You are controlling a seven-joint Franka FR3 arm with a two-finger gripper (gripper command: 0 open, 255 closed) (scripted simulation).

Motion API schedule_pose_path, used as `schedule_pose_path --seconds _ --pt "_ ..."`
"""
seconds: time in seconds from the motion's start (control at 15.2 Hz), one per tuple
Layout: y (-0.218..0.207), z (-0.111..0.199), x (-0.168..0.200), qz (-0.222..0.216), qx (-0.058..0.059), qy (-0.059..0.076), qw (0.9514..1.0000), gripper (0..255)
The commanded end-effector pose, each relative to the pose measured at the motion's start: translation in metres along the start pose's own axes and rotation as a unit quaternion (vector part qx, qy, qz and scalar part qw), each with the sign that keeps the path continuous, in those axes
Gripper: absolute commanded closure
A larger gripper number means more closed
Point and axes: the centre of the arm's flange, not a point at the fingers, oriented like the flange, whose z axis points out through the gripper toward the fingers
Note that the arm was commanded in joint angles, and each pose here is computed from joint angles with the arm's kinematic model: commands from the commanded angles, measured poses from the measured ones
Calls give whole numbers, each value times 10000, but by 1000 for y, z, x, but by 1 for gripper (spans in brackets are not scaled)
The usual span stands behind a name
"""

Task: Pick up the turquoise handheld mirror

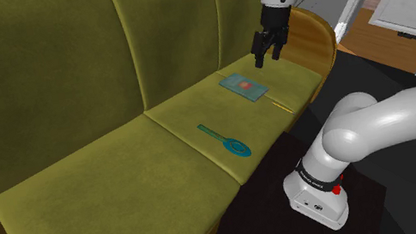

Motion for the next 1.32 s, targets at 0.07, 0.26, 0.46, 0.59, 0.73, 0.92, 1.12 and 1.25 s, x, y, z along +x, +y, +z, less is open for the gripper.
schedule_pose_path --seconds 0.07,0.26,0.46,0.59,0.73,0.92,1.12,1.25 --pt "-4 12 2 8 3 10 10000 0" --pt "-17 49 10 30 12 42 10000 0" --pt "-29 85 18 53 21 73 10000 0" --pt "-38 109 23 68 27 94 9999 0" --pt "-46 133 29 83 33 115 9999 0" --pt "-59 170 37 105 43 146 9998 0" --pt "-72 206 46 128 52 177 9997 0" --pt "-80 230 52 143 58 198 9997 0"
